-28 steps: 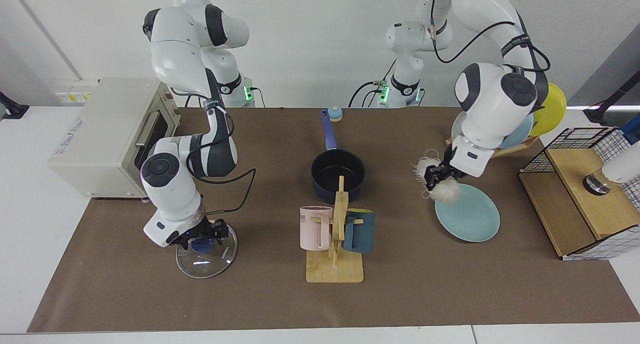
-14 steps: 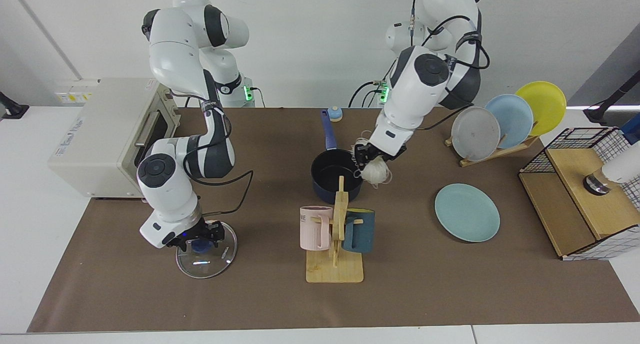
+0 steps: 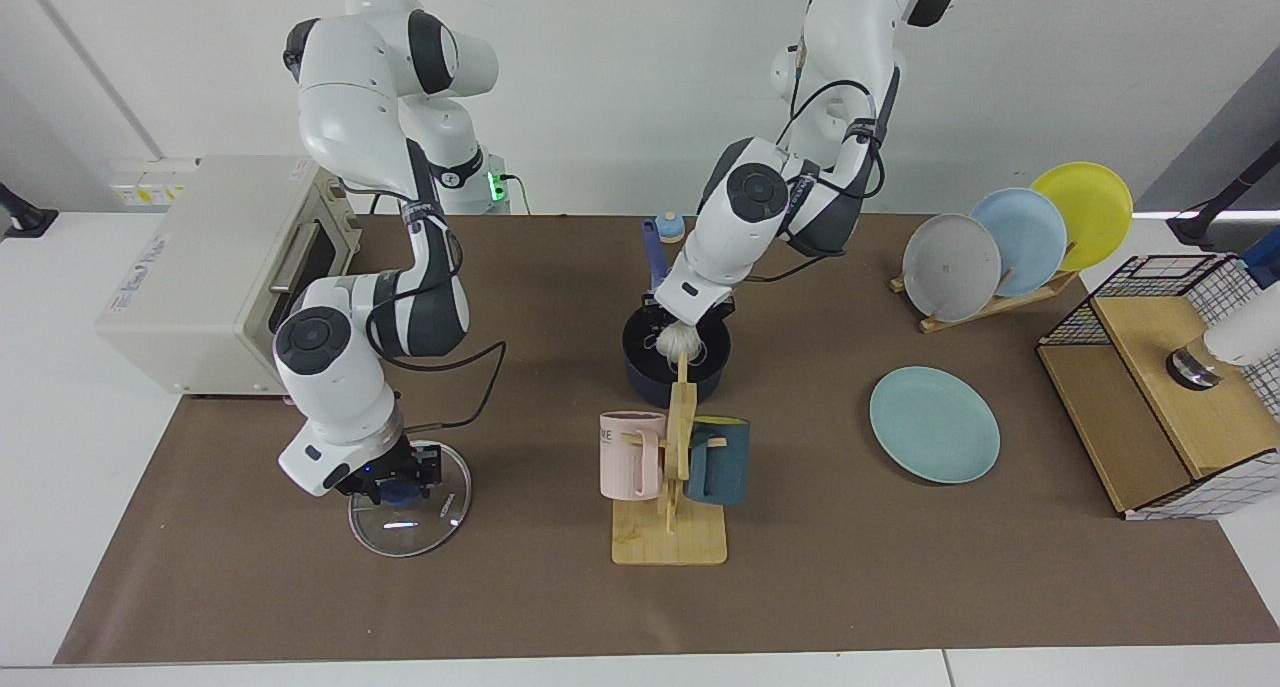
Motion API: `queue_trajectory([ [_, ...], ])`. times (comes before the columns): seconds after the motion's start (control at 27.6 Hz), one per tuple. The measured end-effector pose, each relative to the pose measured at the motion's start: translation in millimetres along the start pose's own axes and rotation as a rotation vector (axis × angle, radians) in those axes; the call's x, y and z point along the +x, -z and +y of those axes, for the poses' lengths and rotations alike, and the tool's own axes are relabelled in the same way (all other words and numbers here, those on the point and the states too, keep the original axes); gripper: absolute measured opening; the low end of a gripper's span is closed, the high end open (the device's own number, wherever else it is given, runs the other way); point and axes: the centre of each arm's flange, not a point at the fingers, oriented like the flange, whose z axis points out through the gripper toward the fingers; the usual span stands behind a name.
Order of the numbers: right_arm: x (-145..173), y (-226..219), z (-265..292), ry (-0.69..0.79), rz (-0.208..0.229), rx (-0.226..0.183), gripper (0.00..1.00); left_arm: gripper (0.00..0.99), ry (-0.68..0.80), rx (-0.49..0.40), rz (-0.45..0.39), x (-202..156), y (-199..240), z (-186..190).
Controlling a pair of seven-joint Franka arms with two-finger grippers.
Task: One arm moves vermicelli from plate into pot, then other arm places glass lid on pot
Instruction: 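Carry the vermicelli with the left gripper and drop it into the pot, then withdraw the left gripper while the right gripper lifts the glass lid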
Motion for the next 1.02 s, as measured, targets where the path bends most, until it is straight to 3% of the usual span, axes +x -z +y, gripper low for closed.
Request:
queue_trajectory([
  [0.4,3.6,51.4,1.0,-0.004,0.069,-0.004,0.65,0.449,-0.002,-0.015,0.043,2.5,-8.9,-3.0],
  [0.51,0.6,69.8,1.8,-0.005,0.080,-0.006,0.65,0.559,-0.016,0.000,0.060,4.2,-8.3,-4.4],
  [0.54,-1.2,76.2,2.1,-0.005,0.082,-0.007,0.65,0.656,-0.020,0.005,0.066,4.8,-7.7,-4.8],
  [0.62,-5.7,87.9,2.3,-0.006,0.080,-0.008,0.65,0.731,-0.028,0.014,0.078,5.9,-5.7,-5.1],
  [0.65,-8.2,94.5,2.3,-0.006,0.081,-0.009,0.65,0.837,-0.032,0.018,0.084,6.4,-4.1,-5.1],
  [0.76,-15.8,112.9,2.4,-0.007,0.081,-0.010,0.65,0.965,-0.036,0.028,0.090,7.2,3.5,-5.1],
  [0.91,-27.6,137.6,2.3,-0.009,0.080,-0.011,0.65,0.991,-0.028,0.052,0.082,9.7,32.7,-6.6],
  [1.02,-38.2,154.1,0.3,-0.008,0.064,-0.011,0.65,0.991,-0.003,0.072,0.095,17.3,77.8,-14.3],
])
